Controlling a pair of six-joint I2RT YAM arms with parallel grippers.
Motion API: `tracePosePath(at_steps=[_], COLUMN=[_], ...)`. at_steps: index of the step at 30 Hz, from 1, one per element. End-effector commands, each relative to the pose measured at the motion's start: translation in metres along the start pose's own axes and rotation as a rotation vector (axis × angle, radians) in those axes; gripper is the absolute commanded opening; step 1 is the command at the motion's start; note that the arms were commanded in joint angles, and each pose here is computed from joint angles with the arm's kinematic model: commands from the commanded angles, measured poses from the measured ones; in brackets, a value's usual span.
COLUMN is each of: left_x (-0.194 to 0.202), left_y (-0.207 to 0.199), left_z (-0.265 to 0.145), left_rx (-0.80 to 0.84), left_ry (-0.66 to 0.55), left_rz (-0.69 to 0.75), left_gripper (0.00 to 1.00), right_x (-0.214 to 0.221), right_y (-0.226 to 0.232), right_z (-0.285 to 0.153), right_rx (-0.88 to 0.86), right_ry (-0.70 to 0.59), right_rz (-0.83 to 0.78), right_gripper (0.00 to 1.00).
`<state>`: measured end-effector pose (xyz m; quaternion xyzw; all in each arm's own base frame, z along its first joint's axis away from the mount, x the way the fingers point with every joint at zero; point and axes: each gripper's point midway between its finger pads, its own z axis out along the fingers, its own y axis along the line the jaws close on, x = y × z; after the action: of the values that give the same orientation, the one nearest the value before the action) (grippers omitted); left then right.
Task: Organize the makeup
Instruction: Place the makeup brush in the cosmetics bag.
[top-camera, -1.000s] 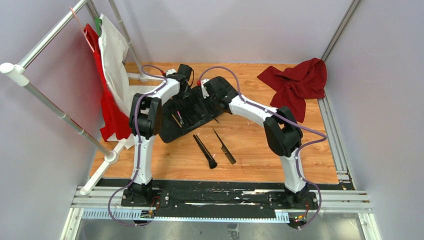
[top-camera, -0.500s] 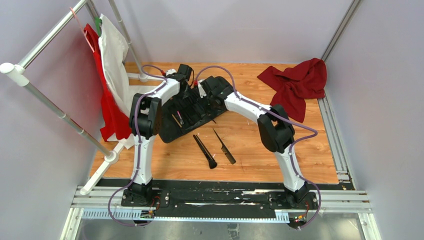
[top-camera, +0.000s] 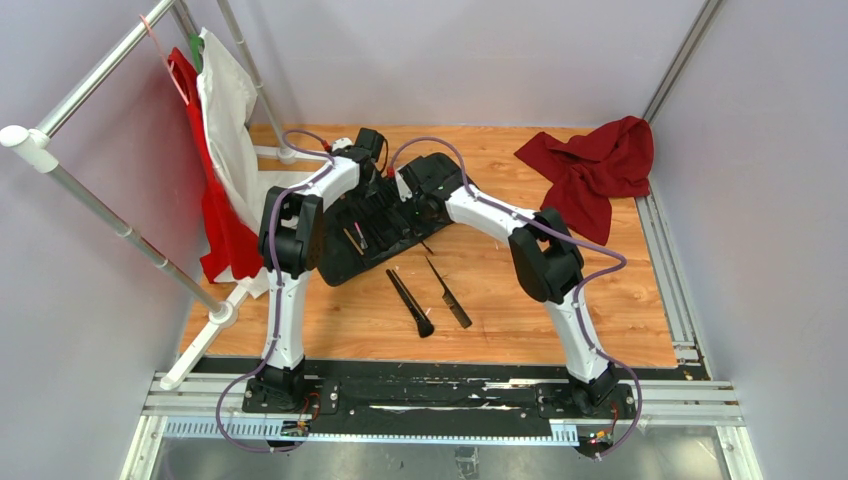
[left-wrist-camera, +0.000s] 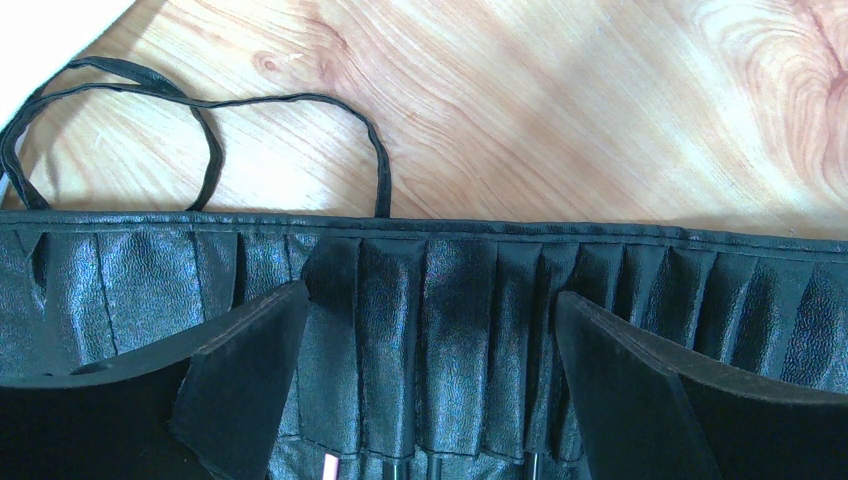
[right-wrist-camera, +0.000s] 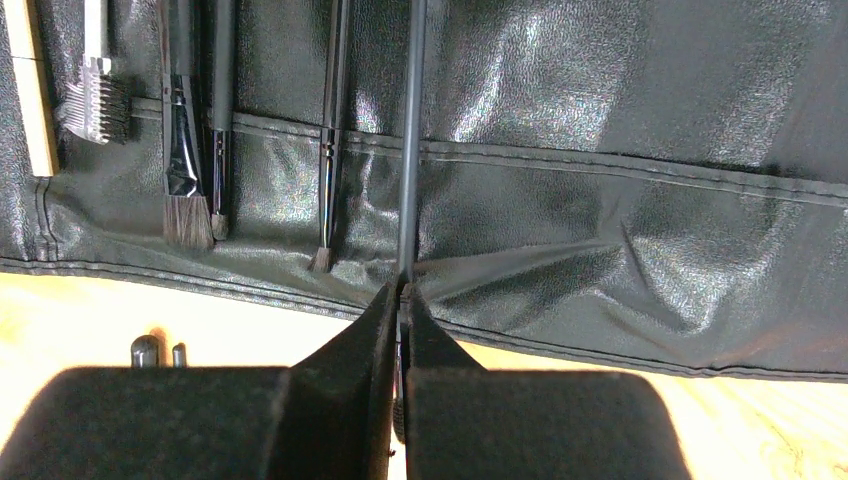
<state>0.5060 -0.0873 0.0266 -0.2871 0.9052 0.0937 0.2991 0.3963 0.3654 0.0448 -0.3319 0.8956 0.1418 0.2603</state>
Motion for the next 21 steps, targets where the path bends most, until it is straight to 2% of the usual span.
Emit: tracePosePath(at_steps=[1, 8, 21], left_x=[0.029, 0.029, 0.029], left_y=[0.028, 0.028, 0.028], left_z=[0.017, 0.017, 0.017], left_rx=[-0.121, -0.121, -0.122], left_ry=[0.067, 0.067, 0.067], left_rz=[0.085, 0.086, 0.086], left_gripper=[0.98, 0.98, 0.98], right_x=[0.0, -0.001, -0.024], right_y=[-0.006, -0.007, -0.009], right_z=[0.003, 0.004, -0.026], right_rx=[-0.004, -0.004, 0.021], right_ry=[0.018, 0.017, -0.032], right_rz=[-0.001, 0.002, -0.016], right_gripper=[0.01, 0.01, 0.01])
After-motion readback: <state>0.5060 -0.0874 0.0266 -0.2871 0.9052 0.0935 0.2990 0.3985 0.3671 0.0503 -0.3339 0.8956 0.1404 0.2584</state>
